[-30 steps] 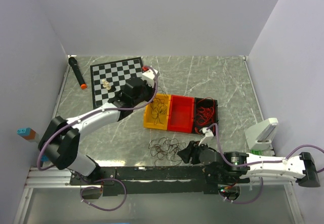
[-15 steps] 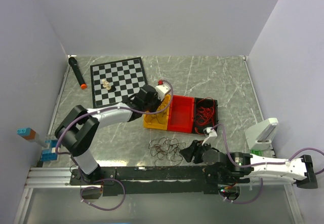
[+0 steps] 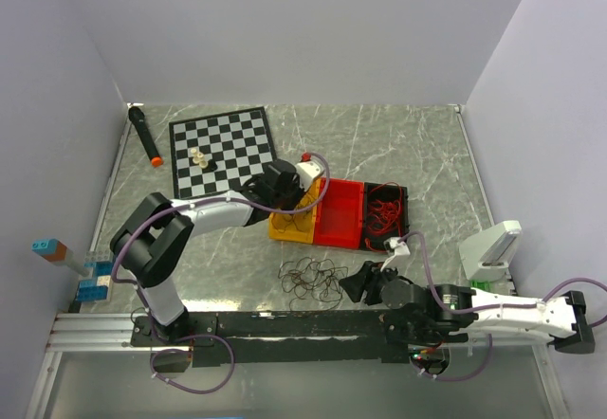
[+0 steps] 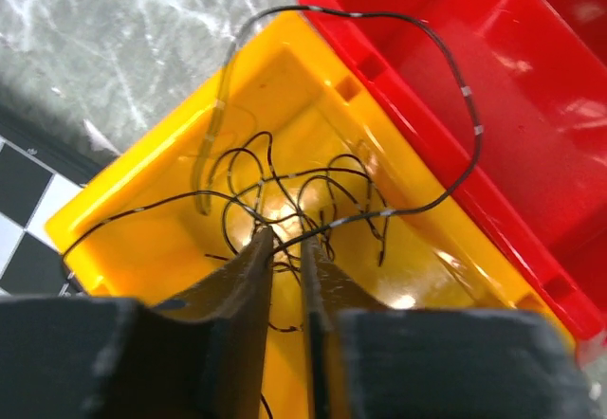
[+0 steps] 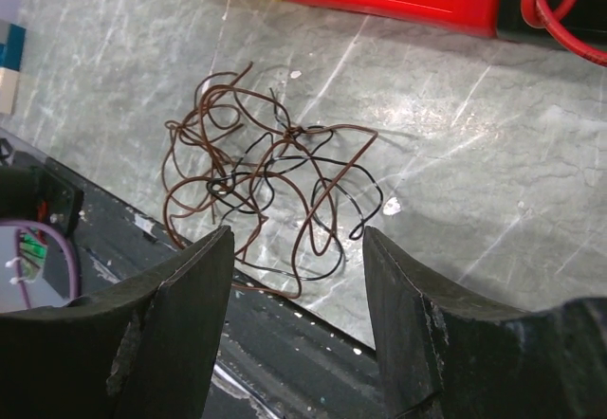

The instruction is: Untangle the cables

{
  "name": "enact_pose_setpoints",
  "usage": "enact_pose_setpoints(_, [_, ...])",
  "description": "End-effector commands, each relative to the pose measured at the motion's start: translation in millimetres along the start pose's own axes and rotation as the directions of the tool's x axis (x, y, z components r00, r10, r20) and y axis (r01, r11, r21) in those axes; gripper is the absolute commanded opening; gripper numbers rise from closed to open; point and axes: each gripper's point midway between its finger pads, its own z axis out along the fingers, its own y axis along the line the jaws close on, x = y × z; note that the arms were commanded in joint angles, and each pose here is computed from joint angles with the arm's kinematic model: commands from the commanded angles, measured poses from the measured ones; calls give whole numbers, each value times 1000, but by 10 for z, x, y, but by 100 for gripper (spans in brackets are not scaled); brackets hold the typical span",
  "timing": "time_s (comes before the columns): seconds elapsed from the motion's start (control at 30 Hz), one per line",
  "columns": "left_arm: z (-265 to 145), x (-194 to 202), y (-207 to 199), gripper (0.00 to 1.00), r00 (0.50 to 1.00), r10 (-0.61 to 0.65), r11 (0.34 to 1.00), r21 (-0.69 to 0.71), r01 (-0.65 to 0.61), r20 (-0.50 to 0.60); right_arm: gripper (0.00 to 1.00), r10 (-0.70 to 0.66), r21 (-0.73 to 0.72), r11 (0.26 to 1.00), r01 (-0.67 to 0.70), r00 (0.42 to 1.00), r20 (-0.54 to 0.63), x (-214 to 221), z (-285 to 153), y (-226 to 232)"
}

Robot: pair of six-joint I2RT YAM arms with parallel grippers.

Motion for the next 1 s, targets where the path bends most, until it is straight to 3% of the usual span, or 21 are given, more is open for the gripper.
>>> enact_pose_setpoints(0.0, [-144, -214, -123, 34, 998, 38, 996, 77, -42, 51, 64, 3, -20, 1000, -3, 1000, 28, -154, -52, 164])
enact_pose_setpoints(0.17, [-348, -477, -206, 99, 992, 19, 989, 141, -36, 125, 64, -7, -3, 1000, 7, 999, 31, -208, -72, 190])
enact_pose_setpoints(0.43, [-874, -960, 16, 97, 973, -38, 987, 158, 1, 229, 66, -33, 7, 999, 33, 999, 23, -232, -86, 219])
enact_pose_setpoints(0.97, [-1799, -952, -307, 96, 929, 159, 914, 306, -267, 334, 67, -159, 12, 987, 159, 987, -24, -201, 164, 608])
